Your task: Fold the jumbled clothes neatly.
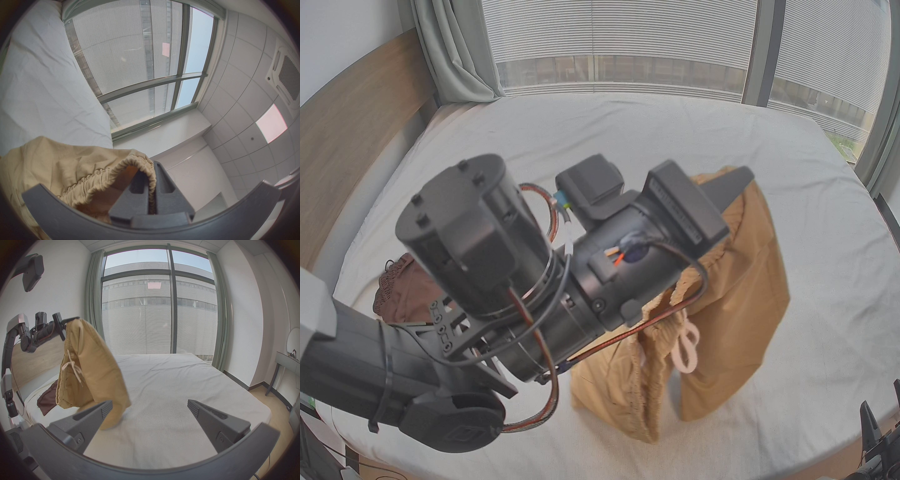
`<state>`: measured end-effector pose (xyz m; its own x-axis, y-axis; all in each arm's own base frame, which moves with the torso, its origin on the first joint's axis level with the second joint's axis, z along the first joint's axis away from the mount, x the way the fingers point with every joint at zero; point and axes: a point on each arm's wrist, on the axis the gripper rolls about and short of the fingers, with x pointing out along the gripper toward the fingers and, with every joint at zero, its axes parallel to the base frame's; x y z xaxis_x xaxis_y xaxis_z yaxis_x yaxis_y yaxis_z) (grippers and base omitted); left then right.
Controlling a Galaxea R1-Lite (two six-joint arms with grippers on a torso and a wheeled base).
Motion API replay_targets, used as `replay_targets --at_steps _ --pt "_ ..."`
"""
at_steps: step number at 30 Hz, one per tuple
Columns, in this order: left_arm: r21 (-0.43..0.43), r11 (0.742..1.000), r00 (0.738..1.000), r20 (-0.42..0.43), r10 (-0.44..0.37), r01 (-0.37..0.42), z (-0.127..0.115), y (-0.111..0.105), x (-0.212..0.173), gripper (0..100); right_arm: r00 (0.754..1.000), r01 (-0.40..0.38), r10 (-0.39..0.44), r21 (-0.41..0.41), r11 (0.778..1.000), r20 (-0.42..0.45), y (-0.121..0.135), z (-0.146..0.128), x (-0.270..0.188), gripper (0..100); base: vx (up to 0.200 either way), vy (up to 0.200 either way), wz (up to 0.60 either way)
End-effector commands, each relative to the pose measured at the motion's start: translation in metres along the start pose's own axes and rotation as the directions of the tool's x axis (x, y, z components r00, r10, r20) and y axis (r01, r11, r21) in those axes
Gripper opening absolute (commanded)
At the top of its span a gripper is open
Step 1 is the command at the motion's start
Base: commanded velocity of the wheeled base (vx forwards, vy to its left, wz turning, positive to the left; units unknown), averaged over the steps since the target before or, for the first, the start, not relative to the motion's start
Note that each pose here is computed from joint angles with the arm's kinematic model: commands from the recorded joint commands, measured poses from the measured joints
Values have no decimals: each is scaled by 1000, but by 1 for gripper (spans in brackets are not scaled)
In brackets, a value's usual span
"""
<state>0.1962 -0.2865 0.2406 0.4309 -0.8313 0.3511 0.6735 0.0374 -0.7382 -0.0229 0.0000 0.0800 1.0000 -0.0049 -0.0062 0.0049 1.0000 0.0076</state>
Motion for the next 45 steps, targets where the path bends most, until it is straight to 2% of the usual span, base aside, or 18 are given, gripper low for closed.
replay_targets --at_steps 1,3,6,8,12,13,14,17,22,23,24,26,29,36,42,45 --pt "-36 995 995 48 -88 90 3 -27 15 0 1000 0 0 0 1000 -3 0 -4 0 100 0 0 0" --pt "-84 986 984 121 -134 144 9 -46 25 0 1000 0 0 -2 1000 -3 0 -4 0 100 0 0 0" --pt "-115 976 964 214 -158 185 24 -62 31 0 1000 0 0 -2 1000 -5 0 -5 0 100 0 0 0" --pt "-112 980 963 232 -136 165 29 -60 30 0 1000 0 0 -2 1000 -3 0 -4 0 100 0 0 0" --pt "-103 994 979 206 -3 25 32 -24 12 0 1000 0 0 -2 1000 -5 0 -5 0 100 0 0 0" --pt "-102 995 979 203 6 15 31 -21 10 0 1000 0 0 -2 1000 -3 0 -4 0 100 0 0 0" --pt "-103 993 982 168 80 -64 23 -1 -1 0 1000 0 0 -2 1000 -3 0 -4 0 100 0 0 0" --pt "-97 979 972 136 191 -179 13 33 -19 0 1000 0 0 0 1000 -5 0 -5 0 100 0 0 0" --pt "-92 962 959 98 266 -258 -7 79 -48 0 1000 0 0 -2 1000 -3 0 -4 0 100 0 0 0" --pt "-92 961 959 97 268 -259 -7 80 -49 0 1000 0 0 -2 1000 -3 0 -4 0 100 0 0 0" --pt "-90 956 954 95 286 -278 -15 96 -59 0 1000 0 0 -2 1000 -3 0 -4 0 100 0 0 0" --pt "-77 945 943 83 323 -317 -20 109 -67 0 1000 0 0 -2 1000 -5 0 -5 0 100 0 0 0" --pt "-66 927 926 58 372 -368 -23 117 -78 0 1000 0 0 -2 1000 -5 0 -5 0 100 0 0 0" --pt "-37 923 922 55 384 -382 -18 119 -85 0 1000 0 0 -2 1000 -5 0 -5 0 100 0 0 0" --pt "81 914 917 70 393 -398 -5 121 -94 0 1000 0 0 -2 1000 -3 0 -4 0 100 0 0 0" --pt "107 909 915 71 397 -403 -1 120 -98 0 1000 0 0 -2 1000 -3 0 -4 0 100 0 0 0"
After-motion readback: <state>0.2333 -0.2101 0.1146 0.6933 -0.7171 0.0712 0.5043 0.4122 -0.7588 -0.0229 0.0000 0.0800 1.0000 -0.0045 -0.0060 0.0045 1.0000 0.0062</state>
